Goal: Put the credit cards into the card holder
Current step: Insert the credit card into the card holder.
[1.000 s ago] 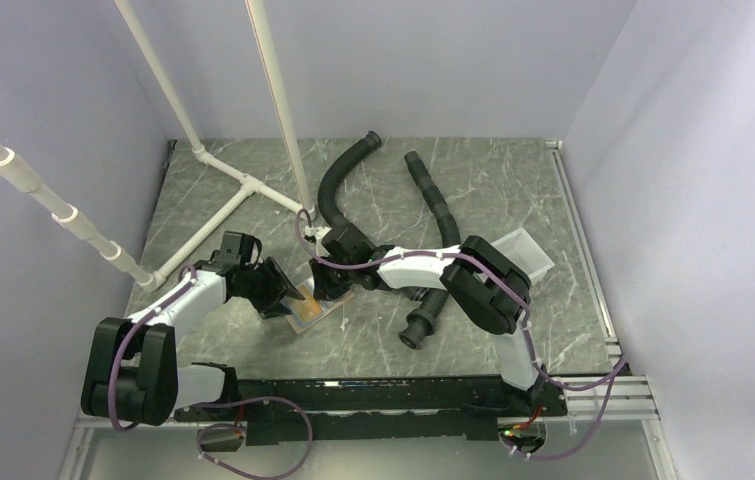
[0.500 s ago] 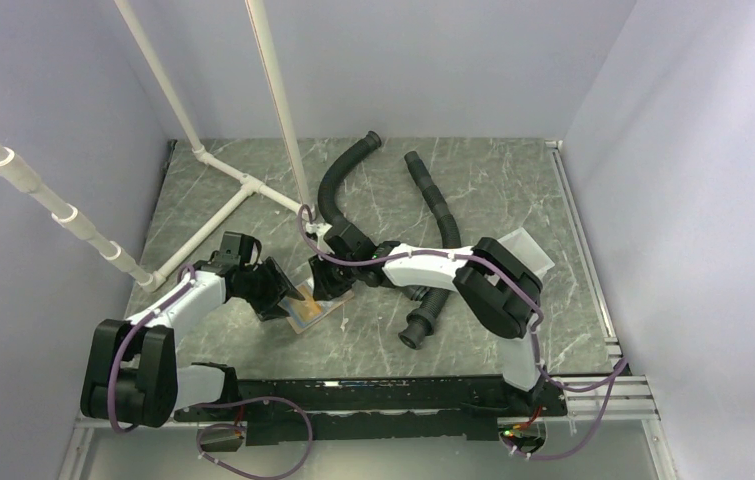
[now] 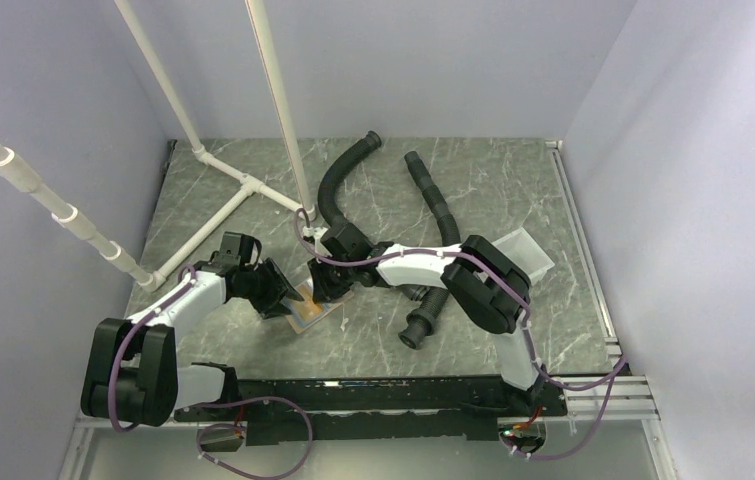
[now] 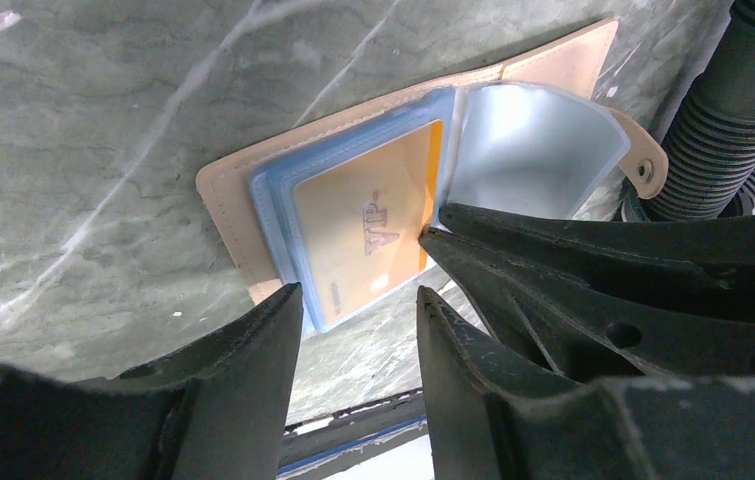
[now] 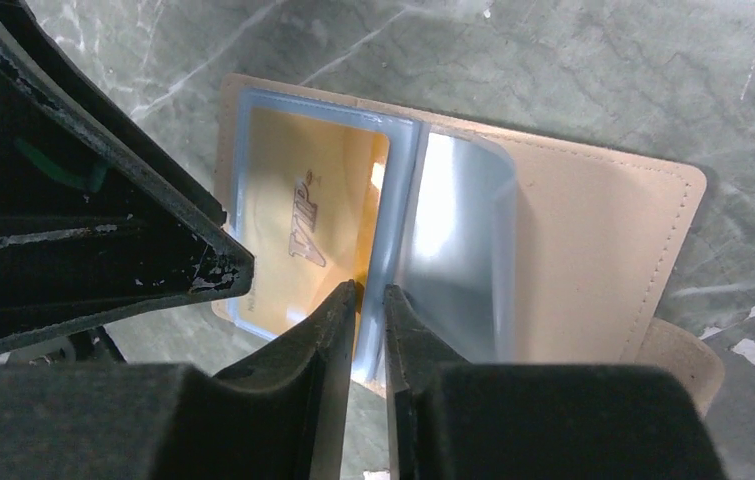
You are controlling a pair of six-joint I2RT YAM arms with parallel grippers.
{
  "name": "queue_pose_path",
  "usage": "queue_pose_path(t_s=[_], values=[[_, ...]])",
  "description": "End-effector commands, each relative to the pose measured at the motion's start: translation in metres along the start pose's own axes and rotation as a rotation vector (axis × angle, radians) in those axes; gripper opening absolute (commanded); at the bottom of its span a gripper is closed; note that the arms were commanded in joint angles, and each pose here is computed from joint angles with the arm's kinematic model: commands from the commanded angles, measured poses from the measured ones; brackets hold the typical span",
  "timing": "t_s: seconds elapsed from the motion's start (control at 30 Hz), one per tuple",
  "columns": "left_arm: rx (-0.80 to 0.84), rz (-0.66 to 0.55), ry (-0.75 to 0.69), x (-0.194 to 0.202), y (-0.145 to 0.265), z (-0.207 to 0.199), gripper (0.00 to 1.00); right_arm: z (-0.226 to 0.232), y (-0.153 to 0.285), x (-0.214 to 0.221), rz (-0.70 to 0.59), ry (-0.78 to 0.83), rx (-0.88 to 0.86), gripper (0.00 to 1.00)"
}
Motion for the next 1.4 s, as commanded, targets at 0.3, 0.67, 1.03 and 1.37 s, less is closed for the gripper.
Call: queue_pose_path(t_s=[0.3,0.67,1.03,1.37], values=[[0.016,0.0,-0.014,-0.002,-0.002,-0.001,0.52,-0.004,-0.01,-0.001,0.003,0.017,0.029,0.13],[0.104,-0.019,-0.019,-0.004,0.001,-0.011,0.45,-0.004,-0.012,0.001,0.007,0.01,0.019,0.12],[0.246,-0.014,-0.042,-0.009,0.009,-0.039,0.49,0.015,0.051,-0.044,-0.106,-0.073,0.005,0.29],[0.348,0.092,-0.192,-0.002,-0.014,-0.109,0.68,-0.067,0.292,-0.033,-0.479,-0.225,0.5,0.52]])
Point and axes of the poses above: each gripper's point midway between its finger pads, its own y axis back along the fingers, its own z axis along the line the jaws close on, x = y × z, the point moved 8 cm from there along y, back along the fingers, and after that the axes turned 7 degrees about y, right-handed, at the moved point
